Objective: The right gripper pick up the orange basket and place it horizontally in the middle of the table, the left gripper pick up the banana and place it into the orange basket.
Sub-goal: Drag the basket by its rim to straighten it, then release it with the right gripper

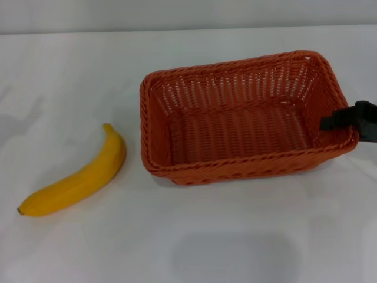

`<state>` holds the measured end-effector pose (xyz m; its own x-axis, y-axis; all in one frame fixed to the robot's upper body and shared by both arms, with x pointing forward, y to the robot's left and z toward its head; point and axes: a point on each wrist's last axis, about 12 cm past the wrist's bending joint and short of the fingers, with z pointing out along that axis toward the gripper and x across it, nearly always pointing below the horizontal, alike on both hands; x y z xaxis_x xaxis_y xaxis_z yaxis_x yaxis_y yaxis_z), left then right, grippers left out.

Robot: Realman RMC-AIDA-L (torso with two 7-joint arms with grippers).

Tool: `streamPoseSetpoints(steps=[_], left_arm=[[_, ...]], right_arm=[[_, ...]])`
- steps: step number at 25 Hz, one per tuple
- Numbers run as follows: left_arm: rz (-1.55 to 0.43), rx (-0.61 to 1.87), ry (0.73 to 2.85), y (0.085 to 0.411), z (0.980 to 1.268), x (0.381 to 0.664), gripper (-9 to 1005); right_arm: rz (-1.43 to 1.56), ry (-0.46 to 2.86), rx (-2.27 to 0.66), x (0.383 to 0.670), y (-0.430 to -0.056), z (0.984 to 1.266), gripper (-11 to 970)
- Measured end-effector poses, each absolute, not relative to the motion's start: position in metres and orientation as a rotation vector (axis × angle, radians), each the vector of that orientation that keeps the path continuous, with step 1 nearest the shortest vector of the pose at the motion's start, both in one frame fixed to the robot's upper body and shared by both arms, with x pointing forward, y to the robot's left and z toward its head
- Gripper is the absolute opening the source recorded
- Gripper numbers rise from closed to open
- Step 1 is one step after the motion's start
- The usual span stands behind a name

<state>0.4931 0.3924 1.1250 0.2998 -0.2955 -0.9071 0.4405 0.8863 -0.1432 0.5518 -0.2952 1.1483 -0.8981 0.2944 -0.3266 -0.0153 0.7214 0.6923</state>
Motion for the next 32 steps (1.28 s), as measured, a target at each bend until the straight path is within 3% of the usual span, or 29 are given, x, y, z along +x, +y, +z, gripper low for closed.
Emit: streamPoseSetpoints(steps=[17, 32], left_arm=[[-0.502, 0.141, 1.153, 0.39, 1.126, 0.49, 881], [-0.51, 0.143, 1.143, 0.387, 1.127, 0.491, 881]], right_arm=[[0.939, 2.594, 0.064, 0.561, -0.316, 1.147, 360], [0.901, 2.6, -0.025, 0.572, -0.317, 1.169, 371]])
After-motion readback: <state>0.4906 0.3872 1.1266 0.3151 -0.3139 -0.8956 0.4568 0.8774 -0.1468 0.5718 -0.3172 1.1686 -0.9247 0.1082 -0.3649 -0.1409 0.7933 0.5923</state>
